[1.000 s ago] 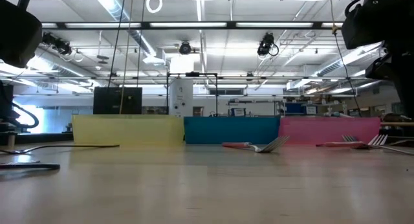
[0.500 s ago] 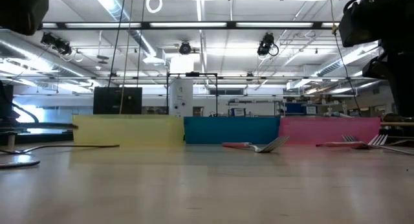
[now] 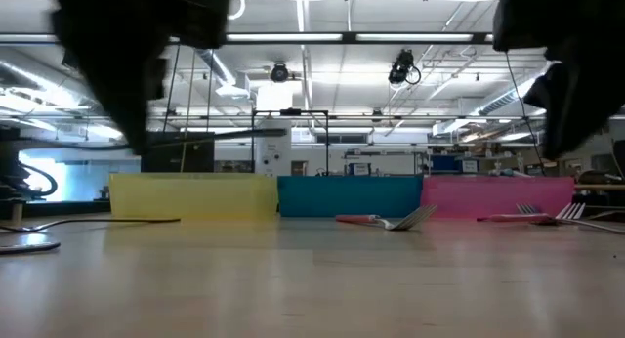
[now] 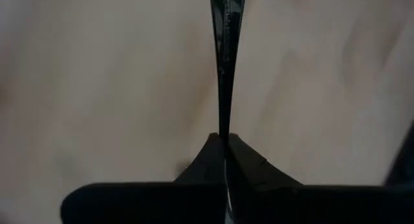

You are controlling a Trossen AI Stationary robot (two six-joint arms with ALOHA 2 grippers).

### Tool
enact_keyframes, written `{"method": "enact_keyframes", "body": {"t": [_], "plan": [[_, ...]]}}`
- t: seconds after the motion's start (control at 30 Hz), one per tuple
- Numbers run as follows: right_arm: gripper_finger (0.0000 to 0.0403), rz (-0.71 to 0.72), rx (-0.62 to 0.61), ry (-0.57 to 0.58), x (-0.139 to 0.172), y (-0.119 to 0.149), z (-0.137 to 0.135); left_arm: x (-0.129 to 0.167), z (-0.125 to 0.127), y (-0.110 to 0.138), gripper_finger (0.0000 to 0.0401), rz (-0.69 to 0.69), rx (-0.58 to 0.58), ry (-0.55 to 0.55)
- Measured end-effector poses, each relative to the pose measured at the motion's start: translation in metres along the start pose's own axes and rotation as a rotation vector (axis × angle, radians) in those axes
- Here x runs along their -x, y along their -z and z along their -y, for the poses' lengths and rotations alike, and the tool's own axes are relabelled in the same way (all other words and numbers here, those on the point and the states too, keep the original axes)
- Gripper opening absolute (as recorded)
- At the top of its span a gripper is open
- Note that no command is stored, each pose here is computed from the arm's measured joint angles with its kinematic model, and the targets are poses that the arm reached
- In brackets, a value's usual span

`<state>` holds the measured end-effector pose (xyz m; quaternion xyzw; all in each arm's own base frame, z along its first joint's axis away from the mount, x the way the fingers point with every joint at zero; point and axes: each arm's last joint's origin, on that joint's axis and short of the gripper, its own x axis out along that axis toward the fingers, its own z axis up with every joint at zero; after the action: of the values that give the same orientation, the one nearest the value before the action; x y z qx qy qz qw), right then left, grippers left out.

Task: Sort silverware by color (type)
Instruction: Put the bottom right black fork into the blue bin

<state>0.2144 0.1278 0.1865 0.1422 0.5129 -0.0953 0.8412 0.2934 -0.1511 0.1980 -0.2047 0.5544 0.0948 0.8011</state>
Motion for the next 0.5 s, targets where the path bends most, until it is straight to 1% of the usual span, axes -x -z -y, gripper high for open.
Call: {"method": "enact_keyframes", "body": {"t": [0.13,0.23,0.37,0.43,0.5], "plan": [[0.0141,0.144,0.002,0.032,0.006,-0.009,0.001,0.012,-0.030,-0.035,0.0000,0.067,-0.050,-0.009],[0.0141,0.272,-0.008,0.094,0.014,-0.015,0.004,0.019,-0.054,-0.057,0.0000,0.113,-0.087,-0.028],[0.0141,0.443,-0.027,0.211,0.027,-0.023,0.013,0.028,-0.085,-0.084,0.0000,0.184,-0.130,-0.053],[0.0141,0.505,-0.030,0.250,0.034,-0.027,0.017,0.031,-0.099,-0.096,0.0000,0.226,-0.155,-0.069],[0.0141,0.538,-0.027,0.280,0.037,-0.031,0.021,0.033,-0.113,-0.107,0.0000,0.266,-0.177,-0.079]]}}
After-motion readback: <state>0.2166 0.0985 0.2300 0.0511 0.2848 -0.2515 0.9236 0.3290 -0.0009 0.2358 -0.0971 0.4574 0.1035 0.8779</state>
